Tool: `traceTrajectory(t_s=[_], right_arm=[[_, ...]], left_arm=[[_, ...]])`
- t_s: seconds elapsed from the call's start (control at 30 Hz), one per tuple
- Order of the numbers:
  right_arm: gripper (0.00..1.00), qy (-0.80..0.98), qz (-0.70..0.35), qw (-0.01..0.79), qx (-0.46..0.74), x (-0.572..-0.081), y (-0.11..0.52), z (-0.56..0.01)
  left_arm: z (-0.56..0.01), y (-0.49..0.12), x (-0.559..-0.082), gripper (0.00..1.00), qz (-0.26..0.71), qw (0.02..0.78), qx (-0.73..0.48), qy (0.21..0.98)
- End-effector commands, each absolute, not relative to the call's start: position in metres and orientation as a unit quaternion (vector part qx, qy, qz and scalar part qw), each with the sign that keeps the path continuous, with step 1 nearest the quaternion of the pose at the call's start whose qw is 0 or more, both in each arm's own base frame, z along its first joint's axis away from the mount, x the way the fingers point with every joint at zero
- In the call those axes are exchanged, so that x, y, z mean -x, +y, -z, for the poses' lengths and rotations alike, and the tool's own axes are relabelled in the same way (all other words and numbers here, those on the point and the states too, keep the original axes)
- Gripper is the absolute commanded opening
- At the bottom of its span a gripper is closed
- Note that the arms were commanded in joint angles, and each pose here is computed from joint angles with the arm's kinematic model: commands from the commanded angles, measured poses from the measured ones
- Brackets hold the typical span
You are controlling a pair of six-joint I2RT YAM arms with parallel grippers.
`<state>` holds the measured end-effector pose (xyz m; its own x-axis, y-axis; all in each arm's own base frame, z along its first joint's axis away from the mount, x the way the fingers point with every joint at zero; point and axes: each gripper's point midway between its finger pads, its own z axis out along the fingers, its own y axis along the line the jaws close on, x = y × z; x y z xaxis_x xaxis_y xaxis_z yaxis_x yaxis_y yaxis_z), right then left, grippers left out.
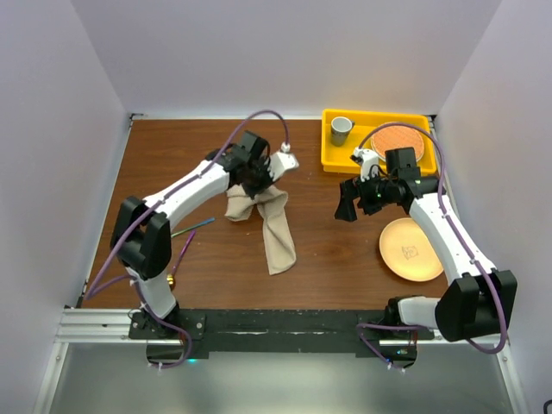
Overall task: Fold the napkin into a case and place the utensils inside
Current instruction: Pick up the crumpled napkin from the center of the board, then move the crumpled napkin to the center of the board, then pick up the crumpled napkin from the center of the board.
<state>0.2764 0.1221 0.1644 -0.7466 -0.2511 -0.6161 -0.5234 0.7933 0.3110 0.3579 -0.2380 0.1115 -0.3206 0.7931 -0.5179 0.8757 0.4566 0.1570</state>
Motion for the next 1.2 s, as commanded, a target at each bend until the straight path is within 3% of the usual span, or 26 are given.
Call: traceTrajectory(t_s=[0.0, 0.1, 0.23, 0.33, 0.43, 0.47, 0.5, 0.57, 0.6, 0.67, 0.83, 0.97, 1.17], right_arm=[[0.98, 0.899, -0.236, 0.296, 0.218, -0.282, 0.122, -0.170], [0.98, 0.897, -0.238, 0.299, 0.223, -0.287, 0.123, -0.173], [0.98, 0.895, -0.240, 0.295, 0.234, -0.289, 0.125, -0.174], [0.98, 0.894, -0.239, 0.291, 0.244, -0.287, 0.124, -0.174], [0.98, 0.892, -0.244, 0.282, 0.254, -0.283, 0.125, -0.171], [0.98, 0.893, -0.247, 0.277, 0.257, -0.282, 0.125, -0.169], [0.98, 0.893, -0.248, 0.273, 0.256, -0.282, 0.125, -0.167], [0.98, 0.897, -0.249, 0.264, 0.252, -0.283, 0.126, -0.161], [0.98, 0.897, -0.251, 0.263, 0.251, -0.284, 0.126, -0.160], [0.97, 0.896, -0.258, 0.265, 0.244, -0.288, 0.129, -0.160], [0.90, 0.892, -0.285, 0.278, 0.216, -0.310, 0.141, -0.158], [0.78, 0.884, -0.312, 0.287, 0.198, -0.331, 0.160, -0.163], [0.74, 0.884, -0.304, 0.273, 0.227, -0.352, 0.193, -0.143]], left_arm=[[-0.245, -0.275, -0.369, 0.00, 0.155, 0.422, -0.472, 0.759], [-0.303, -0.274, -0.365, 0.00, 0.171, 0.472, -0.468, 0.727], [-0.330, -0.257, -0.324, 0.00, 0.239, 0.470, -0.527, 0.667], [-0.291, -0.238, -0.267, 0.00, 0.260, 0.399, -0.605, 0.639], [-0.221, -0.195, -0.230, 0.00, 0.250, 0.306, -0.613, 0.685], [-0.202, -0.180, -0.224, 0.07, 0.237, 0.284, -0.613, 0.698], [-0.173, -0.159, -0.212, 0.22, 0.232, 0.255, -0.601, 0.722], [-0.152, -0.134, -0.211, 0.42, 0.200, 0.245, -0.594, 0.740], [-0.145, -0.127, -0.205, 0.46, 0.193, 0.246, -0.591, 0.743], [-0.151, -0.126, -0.214, 0.60, 0.179, 0.275, -0.583, 0.743], [-0.195, -0.146, -0.257, 0.68, 0.178, 0.365, -0.514, 0.756], [-0.206, -0.155, -0.309, 0.68, 0.176, 0.404, -0.403, 0.802], [-0.176, -0.159, -0.360, 0.68, 0.184, 0.388, -0.326, 0.842]])
